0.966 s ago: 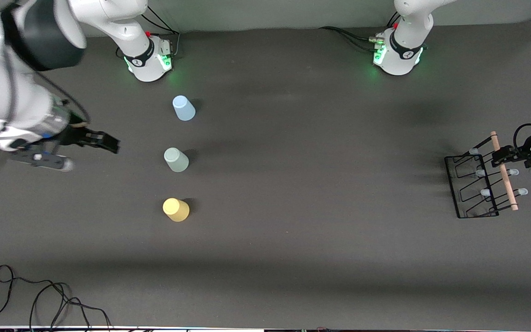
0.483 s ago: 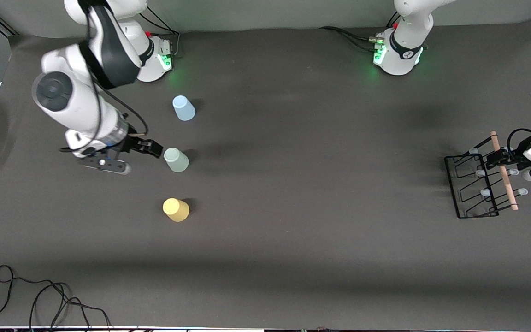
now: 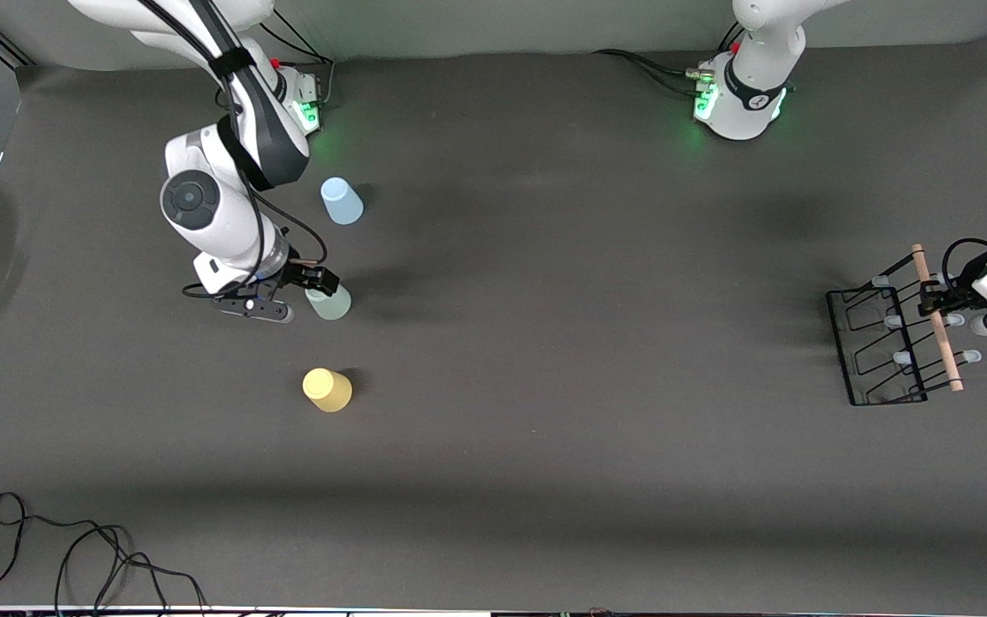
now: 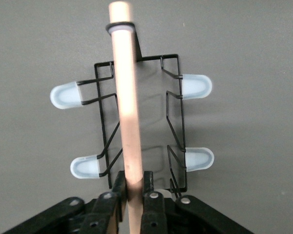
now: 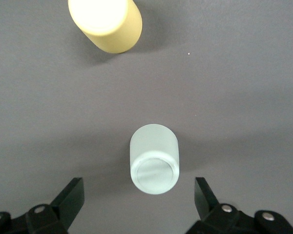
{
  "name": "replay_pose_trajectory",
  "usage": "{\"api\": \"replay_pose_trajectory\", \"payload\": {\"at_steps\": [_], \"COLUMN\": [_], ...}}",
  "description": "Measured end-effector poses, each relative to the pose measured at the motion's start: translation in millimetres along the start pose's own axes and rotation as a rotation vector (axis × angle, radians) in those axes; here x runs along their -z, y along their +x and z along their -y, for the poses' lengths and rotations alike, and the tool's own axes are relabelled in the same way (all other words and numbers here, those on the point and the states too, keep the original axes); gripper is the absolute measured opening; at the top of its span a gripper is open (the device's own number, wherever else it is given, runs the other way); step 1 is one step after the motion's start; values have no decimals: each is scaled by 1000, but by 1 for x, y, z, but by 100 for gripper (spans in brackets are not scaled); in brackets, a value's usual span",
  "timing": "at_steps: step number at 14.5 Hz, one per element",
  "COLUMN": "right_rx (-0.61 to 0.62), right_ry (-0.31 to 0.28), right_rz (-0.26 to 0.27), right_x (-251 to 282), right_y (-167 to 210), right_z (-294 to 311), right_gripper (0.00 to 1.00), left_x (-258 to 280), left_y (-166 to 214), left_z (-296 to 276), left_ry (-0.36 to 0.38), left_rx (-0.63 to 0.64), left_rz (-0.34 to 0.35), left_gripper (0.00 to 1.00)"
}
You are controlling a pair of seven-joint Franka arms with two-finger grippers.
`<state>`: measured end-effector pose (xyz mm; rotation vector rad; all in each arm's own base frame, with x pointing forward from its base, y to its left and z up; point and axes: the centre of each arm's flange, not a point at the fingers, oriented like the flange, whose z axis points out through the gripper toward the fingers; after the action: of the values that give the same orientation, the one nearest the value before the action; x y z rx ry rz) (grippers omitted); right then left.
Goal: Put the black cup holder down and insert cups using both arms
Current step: 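Reach the right gripper down to the pale green cup, then grasp the green cup with the right gripper while the left gripper carries the rack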
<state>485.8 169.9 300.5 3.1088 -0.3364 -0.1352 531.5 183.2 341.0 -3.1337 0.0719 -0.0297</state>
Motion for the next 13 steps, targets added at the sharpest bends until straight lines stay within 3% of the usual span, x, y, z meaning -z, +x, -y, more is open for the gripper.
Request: {"api": "replay_pose_trajectory", "payload": {"at_steps": [4,9,10,13], "right_rx": [2,1,1,2], "right_ry": [8,11,10,15], "right_rz": [-12,-14,-12,-21], "right_x": [-47,-88,-92,-90], "right_y": [-9,-19,-20,-19], "right_z": [-4,-11,-12,-11], "right_gripper": [100,98,96,68], "left_x": [12,124,142,160], "left_y": [5,37,41,59], "left_z": [2,7,3,-41], "left_ry": [-3,-11,-8,-6], "left_rx": [1,12,12,6], "left_rz": [6,28,18,-2], "left_gripper": [16,16,16,16]}}
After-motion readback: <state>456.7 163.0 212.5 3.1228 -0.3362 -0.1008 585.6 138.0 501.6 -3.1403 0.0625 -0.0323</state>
